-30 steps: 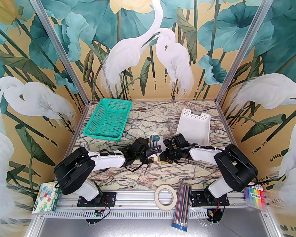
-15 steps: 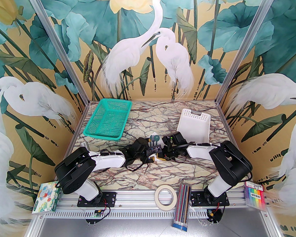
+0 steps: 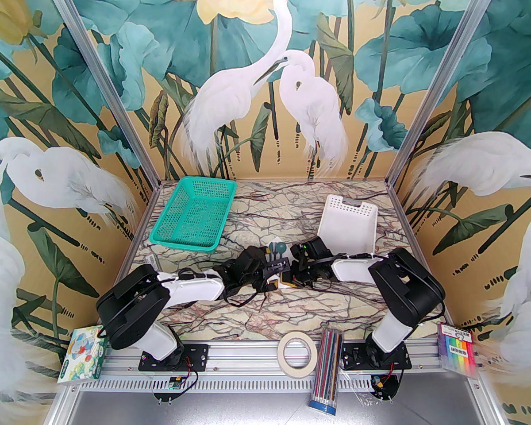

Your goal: Place the utensils on the paper napkin and roll it up

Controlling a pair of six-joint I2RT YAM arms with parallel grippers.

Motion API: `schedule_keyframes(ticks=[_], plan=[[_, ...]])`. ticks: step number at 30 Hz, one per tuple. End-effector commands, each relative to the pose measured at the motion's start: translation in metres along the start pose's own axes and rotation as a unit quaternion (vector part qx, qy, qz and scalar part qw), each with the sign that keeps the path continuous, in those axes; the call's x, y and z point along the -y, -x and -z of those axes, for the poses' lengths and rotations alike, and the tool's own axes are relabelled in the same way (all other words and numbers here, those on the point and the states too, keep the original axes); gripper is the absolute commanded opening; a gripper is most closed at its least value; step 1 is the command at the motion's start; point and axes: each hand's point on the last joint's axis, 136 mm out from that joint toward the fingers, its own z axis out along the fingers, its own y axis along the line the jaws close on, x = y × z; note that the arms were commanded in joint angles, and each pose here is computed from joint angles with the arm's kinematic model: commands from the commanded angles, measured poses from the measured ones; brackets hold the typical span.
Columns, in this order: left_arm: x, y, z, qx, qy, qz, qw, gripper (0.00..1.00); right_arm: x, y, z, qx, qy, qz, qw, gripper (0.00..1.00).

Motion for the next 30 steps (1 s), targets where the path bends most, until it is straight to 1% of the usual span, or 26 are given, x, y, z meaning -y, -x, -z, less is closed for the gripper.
schedule_keyframes(ticks=[1,4,7,11,12,15,17,18,20,22,23,26,30], plan=[[-0.017,0.026,0.020,0.055,0.024,0.054,0.997,0.99,0.003,0.004,-0.004,0.004,-0.015,-0.004,1.000,0.16],[-0.029,0.030,0.033,0.064,0.049,0.104,0.991,1.00,0.005,0.004,-0.005,0.003,-0.017,-0.006,1.000,0.16],[-0.039,0.031,0.049,0.077,0.071,0.180,0.978,0.99,0.005,0.005,-0.005,0.004,-0.019,-0.005,1.000,0.16],[-0.040,0.030,0.072,0.105,0.068,0.309,0.943,0.99,0.005,0.005,-0.004,0.005,-0.021,-0.006,1.000,0.16],[-0.040,0.027,0.076,0.106,0.069,0.335,0.933,0.99,0.005,0.005,-0.004,0.005,-0.021,-0.005,1.000,0.16],[-0.037,0.015,0.088,0.099,0.068,0.423,0.898,0.99,0.007,0.004,-0.004,0.005,-0.024,-0.005,1.000,0.16],[-0.029,0.006,0.092,0.082,0.058,0.466,0.879,1.00,0.007,0.003,-0.005,0.002,-0.025,-0.006,1.000,0.16],[-0.025,0.002,0.093,0.072,0.051,0.485,0.870,0.99,0.008,0.002,-0.005,0.001,-0.026,-0.006,1.000,0.16],[-0.014,-0.004,0.094,0.050,0.029,0.508,0.859,0.99,0.009,0.003,-0.005,0.003,-0.028,-0.006,1.000,0.16],[0.000,-0.008,0.092,0.028,-0.008,0.531,0.847,0.99,0.009,0.002,-0.005,0.003,-0.030,-0.006,1.000,0.16],[0.006,-0.007,0.090,0.022,-0.034,0.545,0.838,0.98,0.010,0.001,-0.005,0.003,-0.031,-0.007,1.000,0.16],[0.021,-0.004,0.085,0.007,-0.095,0.581,0.808,0.94,0.010,0.001,-0.004,0.002,-0.033,-0.007,0.999,0.16],[0.039,0.001,0.077,-0.021,-0.154,0.596,0.788,0.86,0.011,0.000,-0.004,0.002,-0.036,-0.006,0.999,0.16]])
